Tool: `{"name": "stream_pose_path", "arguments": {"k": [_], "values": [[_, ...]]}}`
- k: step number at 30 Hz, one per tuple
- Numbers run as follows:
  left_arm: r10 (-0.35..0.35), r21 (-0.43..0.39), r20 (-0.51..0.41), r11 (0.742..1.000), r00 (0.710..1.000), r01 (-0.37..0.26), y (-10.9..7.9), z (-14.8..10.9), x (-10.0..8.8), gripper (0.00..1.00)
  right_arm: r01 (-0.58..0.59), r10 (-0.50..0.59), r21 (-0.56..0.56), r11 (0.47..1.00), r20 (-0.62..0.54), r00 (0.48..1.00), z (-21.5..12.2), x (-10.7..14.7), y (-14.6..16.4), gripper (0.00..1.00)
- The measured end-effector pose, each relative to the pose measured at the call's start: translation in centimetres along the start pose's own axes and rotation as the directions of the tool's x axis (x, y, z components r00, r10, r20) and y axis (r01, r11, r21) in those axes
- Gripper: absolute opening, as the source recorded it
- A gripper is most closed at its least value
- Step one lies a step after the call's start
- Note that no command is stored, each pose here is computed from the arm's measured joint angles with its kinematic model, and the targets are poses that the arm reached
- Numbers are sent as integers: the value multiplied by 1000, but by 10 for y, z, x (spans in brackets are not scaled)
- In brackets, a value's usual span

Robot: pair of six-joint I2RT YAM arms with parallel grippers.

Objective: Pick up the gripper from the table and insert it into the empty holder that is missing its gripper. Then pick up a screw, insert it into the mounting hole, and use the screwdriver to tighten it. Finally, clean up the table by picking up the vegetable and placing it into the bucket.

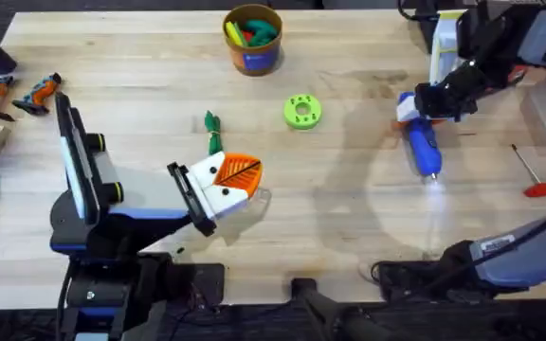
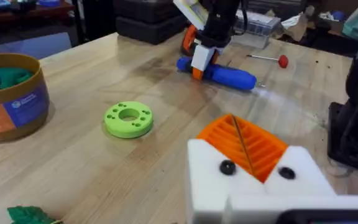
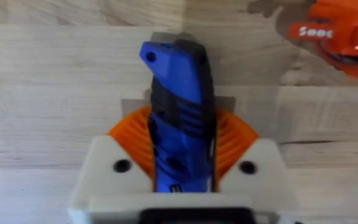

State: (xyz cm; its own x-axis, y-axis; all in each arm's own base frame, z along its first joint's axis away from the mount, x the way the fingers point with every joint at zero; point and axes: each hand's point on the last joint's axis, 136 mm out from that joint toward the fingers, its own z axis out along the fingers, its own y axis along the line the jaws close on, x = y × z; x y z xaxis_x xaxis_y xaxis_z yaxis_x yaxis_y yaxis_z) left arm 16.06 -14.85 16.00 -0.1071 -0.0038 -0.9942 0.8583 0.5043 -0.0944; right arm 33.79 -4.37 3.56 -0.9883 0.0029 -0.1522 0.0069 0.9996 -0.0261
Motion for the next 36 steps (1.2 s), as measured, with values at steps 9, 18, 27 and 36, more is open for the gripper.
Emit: {"name": "stream_pose_path", "arguments": {"k": [9, 18, 27, 36], "values": [[0, 3, 0, 1000, 1000, 0, -1, 0, 0, 15, 0, 1, 11, 1000, -7, 1000, 1, 1, -2, 26], [0, 3, 0, 1000, 1000, 0, -1, 0, 0, 15, 2, -2, 7, 1000, -31, 1000, -1, 6, -1, 26], [0, 3, 0, 1000, 1000, 0, -1, 0, 0, 15, 74, -75, 14, 997, 130, 989, -61, -42, 22, 26], [0, 3, 0, 1000, 1000, 0, -1, 0, 0, 15, 189, -169, 9, 982, 488, 856, -191, -115, 90, 26]]}}
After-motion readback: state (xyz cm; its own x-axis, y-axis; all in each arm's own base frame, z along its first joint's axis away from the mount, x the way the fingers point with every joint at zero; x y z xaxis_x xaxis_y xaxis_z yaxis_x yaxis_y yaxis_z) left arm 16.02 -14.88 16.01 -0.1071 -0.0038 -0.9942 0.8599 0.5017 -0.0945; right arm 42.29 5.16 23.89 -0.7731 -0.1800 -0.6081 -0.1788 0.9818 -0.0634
